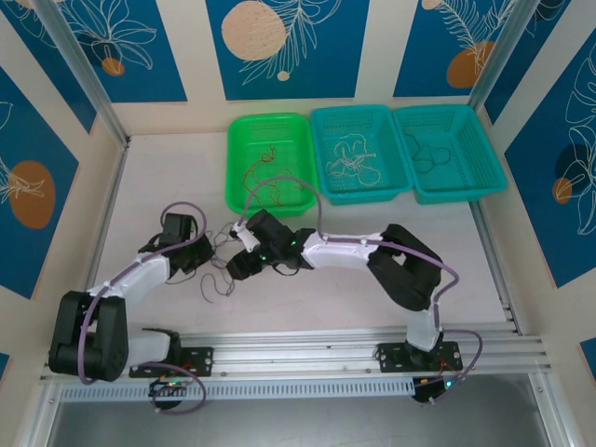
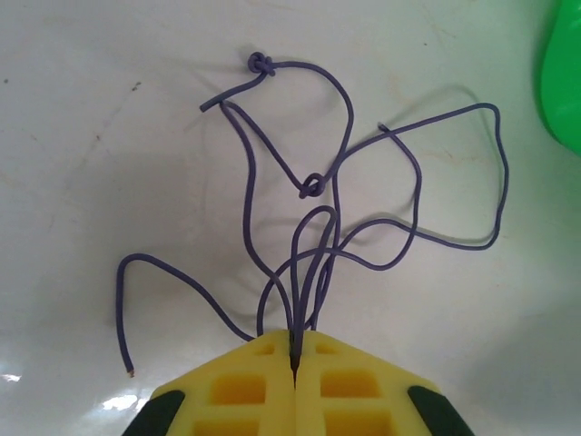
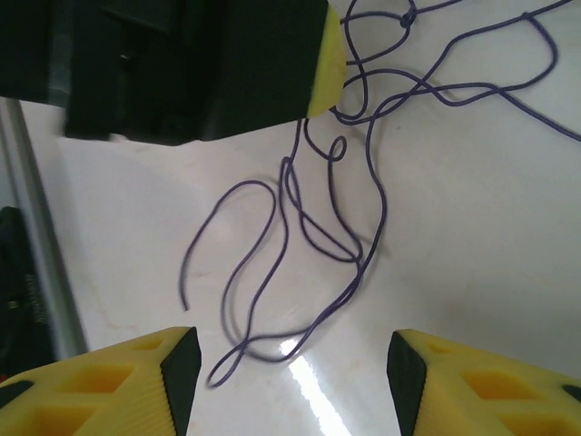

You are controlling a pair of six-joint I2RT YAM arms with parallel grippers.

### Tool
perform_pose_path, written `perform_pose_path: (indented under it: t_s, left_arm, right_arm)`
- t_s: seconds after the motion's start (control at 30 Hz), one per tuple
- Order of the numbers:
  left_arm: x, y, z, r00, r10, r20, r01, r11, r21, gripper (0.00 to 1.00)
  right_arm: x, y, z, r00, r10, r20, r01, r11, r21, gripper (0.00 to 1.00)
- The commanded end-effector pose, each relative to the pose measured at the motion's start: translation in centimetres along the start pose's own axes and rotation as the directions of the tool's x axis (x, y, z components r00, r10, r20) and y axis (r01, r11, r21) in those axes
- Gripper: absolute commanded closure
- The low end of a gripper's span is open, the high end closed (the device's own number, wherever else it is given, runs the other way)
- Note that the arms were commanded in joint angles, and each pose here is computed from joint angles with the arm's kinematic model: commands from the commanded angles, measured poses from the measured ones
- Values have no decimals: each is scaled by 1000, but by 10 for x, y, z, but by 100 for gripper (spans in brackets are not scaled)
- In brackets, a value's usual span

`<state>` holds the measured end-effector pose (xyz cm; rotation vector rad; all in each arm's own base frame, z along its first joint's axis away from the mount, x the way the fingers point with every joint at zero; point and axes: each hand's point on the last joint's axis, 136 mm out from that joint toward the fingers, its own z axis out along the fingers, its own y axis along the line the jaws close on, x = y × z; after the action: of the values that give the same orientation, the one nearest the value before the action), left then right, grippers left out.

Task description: Untangle the cables

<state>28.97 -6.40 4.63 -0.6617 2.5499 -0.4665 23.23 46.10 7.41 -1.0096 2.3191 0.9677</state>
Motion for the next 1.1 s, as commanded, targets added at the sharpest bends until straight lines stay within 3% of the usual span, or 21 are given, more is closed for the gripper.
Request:
perform_pose_path:
  t_s: [0.0, 0.17, 0.27, 0.47, 0.57, 0.77, 1.07]
  left_arm:
    - [0, -1, -4, 1000, -2, 7, 1, 1000, 30, 100]
    - [1, -2, -8, 1000, 6, 12, -6, 999, 39, 100]
    - [2, -2, -9, 1000, 9, 12, -9, 999, 42, 100]
    - [2, 6, -13, 1000, 18, 24, -18, 1000, 2, 100]
    - [1, 17, -17, 999, 18, 36, -16, 999, -49, 100]
    - [-2, 37, -24, 998, 18, 55, -11, 992, -125, 100]
    - [-12, 65, -34, 996, -3, 91, 23, 975, -219, 100]
  right_arm:
    - [-17, 9, 19, 995, -81, 65, 85, 994, -70, 41]
    - [-12, 4, 47, 998, -55, 40, 58, 993, -102, 41]
    - [-12, 2, 57, 999, -32, 29, 35, 992, -118, 46]
    - [-16, -5, 51, 999, 19, 30, -15, 993, -115, 87]
    - [-21, -7, 34, 998, 39, 58, -32, 992, -118, 100]
    - [-26, -12, -22, 987, 85, 134, -74, 993, -90, 100]
    - [0, -42, -120, 940, 211, 267, -222, 975, 12, 100]
